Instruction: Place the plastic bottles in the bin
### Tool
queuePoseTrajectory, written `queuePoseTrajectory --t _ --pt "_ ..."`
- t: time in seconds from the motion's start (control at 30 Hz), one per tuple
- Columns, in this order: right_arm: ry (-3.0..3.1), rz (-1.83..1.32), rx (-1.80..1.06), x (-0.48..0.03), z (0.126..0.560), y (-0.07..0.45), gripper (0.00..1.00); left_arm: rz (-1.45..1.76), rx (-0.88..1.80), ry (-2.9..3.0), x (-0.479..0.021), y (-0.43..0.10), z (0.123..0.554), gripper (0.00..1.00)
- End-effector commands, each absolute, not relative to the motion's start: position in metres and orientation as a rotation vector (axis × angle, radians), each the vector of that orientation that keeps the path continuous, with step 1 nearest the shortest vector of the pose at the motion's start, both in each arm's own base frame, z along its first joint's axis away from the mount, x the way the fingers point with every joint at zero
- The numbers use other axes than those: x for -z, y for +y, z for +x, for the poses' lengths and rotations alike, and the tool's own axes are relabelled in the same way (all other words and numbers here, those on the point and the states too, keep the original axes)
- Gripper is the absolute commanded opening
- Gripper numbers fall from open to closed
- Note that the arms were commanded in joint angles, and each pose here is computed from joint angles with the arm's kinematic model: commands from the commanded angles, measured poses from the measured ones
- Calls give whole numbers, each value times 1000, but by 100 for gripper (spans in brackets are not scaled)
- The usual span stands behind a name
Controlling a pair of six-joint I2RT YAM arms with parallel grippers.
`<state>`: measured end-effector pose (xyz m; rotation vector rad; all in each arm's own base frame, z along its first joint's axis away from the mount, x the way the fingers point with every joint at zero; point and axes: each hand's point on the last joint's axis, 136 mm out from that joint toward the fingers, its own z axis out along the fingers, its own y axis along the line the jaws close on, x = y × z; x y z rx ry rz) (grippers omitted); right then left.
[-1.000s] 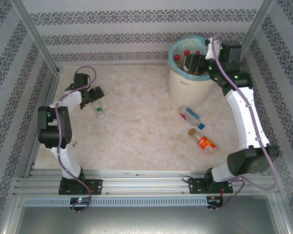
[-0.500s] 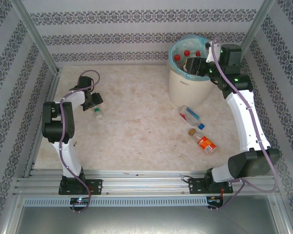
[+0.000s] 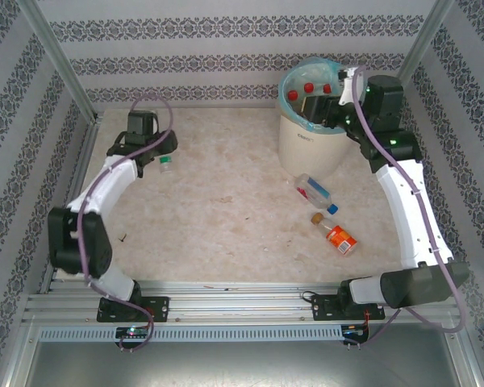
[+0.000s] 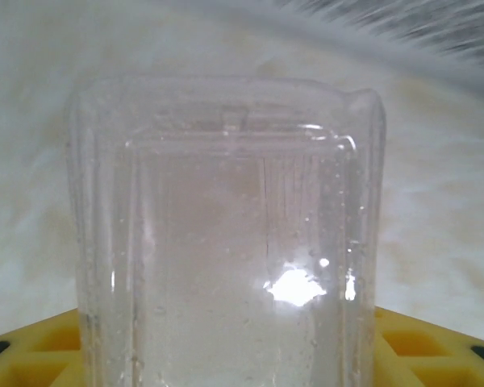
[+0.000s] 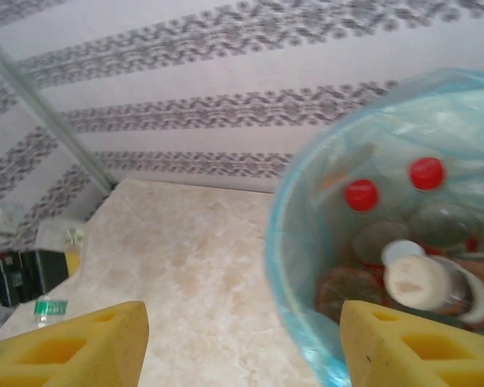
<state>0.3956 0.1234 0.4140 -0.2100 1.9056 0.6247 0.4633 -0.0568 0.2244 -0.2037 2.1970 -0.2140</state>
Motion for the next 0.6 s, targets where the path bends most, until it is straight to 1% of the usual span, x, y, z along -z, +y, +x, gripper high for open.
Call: queuePoseTrajectory --t 0.0,0.03,0.17,0.23,0.43,0.57 --pt "1794 -434 -671 -435 374 166 65 150 135 1918 -302 -111 452 56" --pt "1772 -496 -693 -438 367 179 65 220 142 1863 -317 -129 446 56" --pt "1672 -706 -757 -447 337 221 65 337 144 1719 -357 -168 431 56" --pt "1619 -788 -757 -448 325 236 68 397 145 1640 -374 -187 423 56" --pt "1477 -1019 -710 -445 293 267 72 583 234 1408 -402 -234 380 55" --pt "1387 -1075 -740 -453 279 274 73 694 239 1270 -409 -256 351 54"
